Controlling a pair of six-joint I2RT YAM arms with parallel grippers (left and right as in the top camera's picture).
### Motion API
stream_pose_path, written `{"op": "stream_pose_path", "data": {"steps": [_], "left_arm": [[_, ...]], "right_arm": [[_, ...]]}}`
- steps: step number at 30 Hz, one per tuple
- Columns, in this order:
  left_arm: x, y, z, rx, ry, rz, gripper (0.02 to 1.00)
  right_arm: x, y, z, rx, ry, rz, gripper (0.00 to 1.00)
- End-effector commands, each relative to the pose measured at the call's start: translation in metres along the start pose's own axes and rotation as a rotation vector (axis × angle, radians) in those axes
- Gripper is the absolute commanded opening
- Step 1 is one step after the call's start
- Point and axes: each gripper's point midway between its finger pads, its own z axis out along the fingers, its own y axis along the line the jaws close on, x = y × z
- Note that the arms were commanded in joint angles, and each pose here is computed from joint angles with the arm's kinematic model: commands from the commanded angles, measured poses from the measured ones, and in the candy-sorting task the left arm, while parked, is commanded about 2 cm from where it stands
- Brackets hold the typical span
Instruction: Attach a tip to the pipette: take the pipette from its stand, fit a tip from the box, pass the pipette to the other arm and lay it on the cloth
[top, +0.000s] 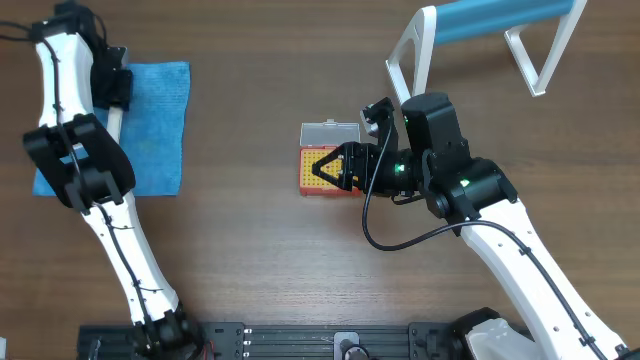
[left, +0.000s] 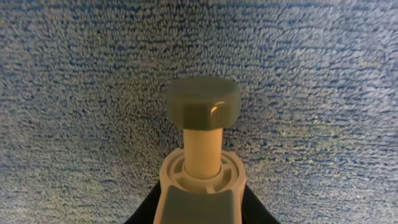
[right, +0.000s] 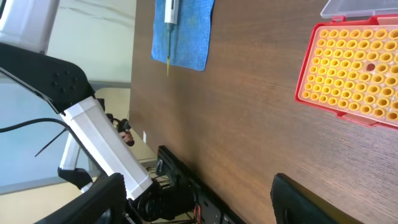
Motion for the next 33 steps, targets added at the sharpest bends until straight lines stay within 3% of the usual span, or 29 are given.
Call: {"op": "stream_pose_path", "data": {"steps": [1, 7, 8, 9, 10, 12, 17, 21, 25, 27, 31, 33], "left_arm": [[0.007, 0.001, 0.02, 0.028, 0.039, -0.035, 0.029], [0.01, -0.004, 0.033, 0.048, 0.062, -0.047, 0.031], [0.01, -0.005, 0.033, 0.049, 0.062, -0.051, 0.253], [0.01, -0.005, 0.032, 0.049, 0.063, -0.058, 0.717], [0.011, -0.005, 0.032, 0.049, 0.065, -0.057, 0.72], [0.015, -0.006, 0.029, 0.054, 0.081, -0.056, 0.897], [0.014, -0.005, -0.018, 0.062, 0.049, -0.059, 0.939], [0.014, -0.002, -0.078, 0.047, -0.038, -0.082, 0.943], [0.047, -0.014, -0.146, 0.081, -0.041, -0.134, 0.945], [0.061, -0.032, -0.189, 0.155, -0.097, -0.19, 0.943], [0.086, -0.084, -0.286, 0.162, -0.311, -0.103, 0.943], [0.12, -0.128, -0.329, 0.181, -0.393, -0.04, 0.945]], "right_arm": [[-0.003, 0.003, -0.001, 0.002, -0.013, -0.009, 0.755], [-0.004, 0.003, 0.0, 0.0, -0.015, -0.012, 0.752], [-0.004, 0.003, 0.0, 0.001, -0.015, -0.012, 0.752], [-0.004, 0.003, 0.0, 0.0, -0.015, -0.012, 0.755], [-0.004, 0.003, 0.0, 0.0, -0.015, -0.012, 0.761], [-0.004, 0.003, -0.001, 0.001, -0.015, -0.012, 0.774], [-0.004, 0.003, -0.001, 0.0, -0.015, -0.017, 0.787], [-0.004, 0.003, -0.001, 0.002, -0.015, -0.088, 0.79], [-0.004, 0.003, -0.001, 0.005, -0.017, -0.129, 0.79], [-0.016, -0.012, -0.002, 0.097, -0.082, -0.13, 0.79], [-0.034, -0.034, -0.02, 0.281, -0.194, -0.26, 0.792], [-0.044, -0.029, -0.048, 0.325, -0.288, -0.354, 0.794]]}}
